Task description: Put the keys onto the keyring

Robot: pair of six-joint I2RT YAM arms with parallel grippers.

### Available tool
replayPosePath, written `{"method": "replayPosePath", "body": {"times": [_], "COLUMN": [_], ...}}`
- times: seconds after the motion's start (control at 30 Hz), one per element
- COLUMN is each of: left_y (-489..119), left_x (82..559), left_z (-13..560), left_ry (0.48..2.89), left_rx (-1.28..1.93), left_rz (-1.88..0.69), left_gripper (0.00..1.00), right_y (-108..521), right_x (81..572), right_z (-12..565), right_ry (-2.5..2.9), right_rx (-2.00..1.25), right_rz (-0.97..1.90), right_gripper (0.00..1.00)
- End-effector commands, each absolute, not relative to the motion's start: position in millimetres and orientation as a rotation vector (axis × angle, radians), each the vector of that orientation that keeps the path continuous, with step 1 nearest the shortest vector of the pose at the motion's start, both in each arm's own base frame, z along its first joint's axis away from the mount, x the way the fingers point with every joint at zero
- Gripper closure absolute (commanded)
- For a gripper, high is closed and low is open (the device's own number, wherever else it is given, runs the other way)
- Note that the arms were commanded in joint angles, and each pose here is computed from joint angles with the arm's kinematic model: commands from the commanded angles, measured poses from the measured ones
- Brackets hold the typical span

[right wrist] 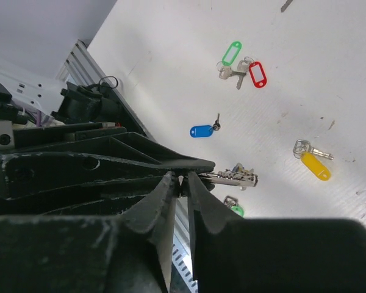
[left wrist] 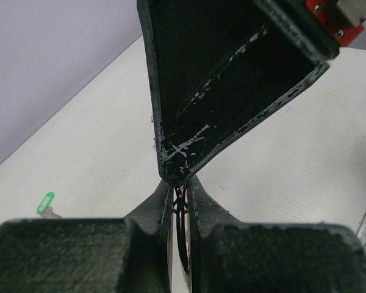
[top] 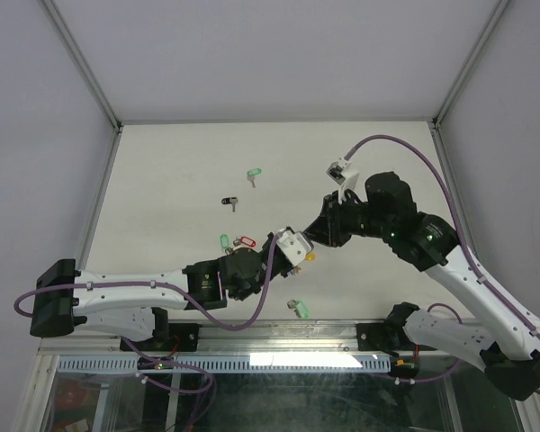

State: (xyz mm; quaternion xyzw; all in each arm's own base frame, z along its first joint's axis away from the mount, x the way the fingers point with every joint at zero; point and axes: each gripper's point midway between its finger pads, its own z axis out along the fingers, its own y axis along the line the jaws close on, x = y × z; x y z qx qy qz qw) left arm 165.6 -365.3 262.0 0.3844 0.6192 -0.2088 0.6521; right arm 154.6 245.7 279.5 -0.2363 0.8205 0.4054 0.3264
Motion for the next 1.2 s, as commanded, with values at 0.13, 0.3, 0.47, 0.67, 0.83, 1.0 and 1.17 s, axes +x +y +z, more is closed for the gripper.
{"method": "replayPosePath", "body": {"times": [0.13,0.3,0.47,0.67,0.83,1.0,1.17], "left_y": [-363,-362,-360,-357,-349,-340,-327], "left_x": [158,155,152,153,161,159,171], "left_z": [283,282,285,283,282,289,290], "left_ry": [1.33,1.297,1.253,1.228,1.252,1.181,1.155], "left_rx": [0.872,0.918,0.955,0.981,0.988,1.001,1.012], "left_rz": [-0.519,-0.51,-0.5,-0.462,-0.375,-0.357,-0.214], "left_gripper": [1.0,1.0,1.0,1.0,1.0,1.0,1.0], "right_y": [235,237,242,244,238,226,217], "right_x": [169,168,164,161,166,179,191], "right_z": [324,320,316,308,306,297,288], "right_ry": [1.905,1.922,1.938,1.977,1.98,2.021,2.047], "right_rx": [-0.511,-0.523,-0.571,-0.607,-0.576,-0.495,-0.415], "right_rz": [1.031,1.036,1.065,1.064,1.021,0.91,0.823], "right_gripper": [0.56,0.65,0.69,0.69,0.69,0.69,0.69]}}
